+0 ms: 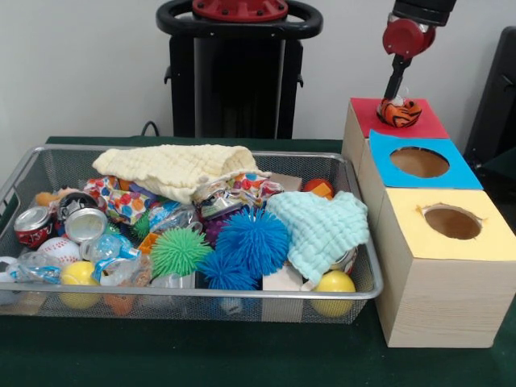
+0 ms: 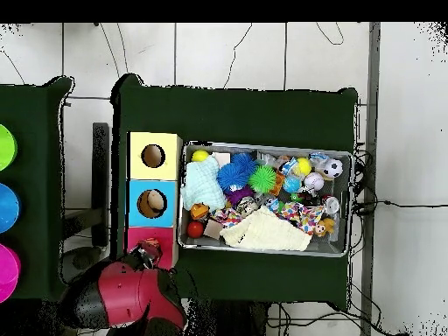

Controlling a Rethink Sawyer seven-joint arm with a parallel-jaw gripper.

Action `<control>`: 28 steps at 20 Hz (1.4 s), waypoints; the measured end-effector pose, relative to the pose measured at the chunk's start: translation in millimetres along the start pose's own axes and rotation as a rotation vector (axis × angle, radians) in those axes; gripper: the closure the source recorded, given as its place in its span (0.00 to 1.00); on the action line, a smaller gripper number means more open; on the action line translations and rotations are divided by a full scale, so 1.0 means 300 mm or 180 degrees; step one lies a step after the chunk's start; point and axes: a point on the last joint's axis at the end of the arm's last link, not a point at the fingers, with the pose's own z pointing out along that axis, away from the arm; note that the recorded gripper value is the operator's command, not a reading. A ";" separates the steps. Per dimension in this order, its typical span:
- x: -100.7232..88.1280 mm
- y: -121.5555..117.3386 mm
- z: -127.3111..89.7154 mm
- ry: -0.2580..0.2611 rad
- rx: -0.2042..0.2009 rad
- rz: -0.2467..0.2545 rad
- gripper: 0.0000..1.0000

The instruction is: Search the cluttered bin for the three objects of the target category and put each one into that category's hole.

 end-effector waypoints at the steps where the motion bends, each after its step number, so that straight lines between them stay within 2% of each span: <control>1: -0.004 0.005 -0.005 0.0001 -0.0005 -0.0008 1.00; 11: -0.020 0.022 0.007 0.0010 -0.0018 -0.0039 1.00; 21: -0.004 0.007 0.104 -0.0001 0.0012 -0.0008 1.00; 28: -0.001 0.007 0.119 0.0003 0.0010 -0.0004 1.00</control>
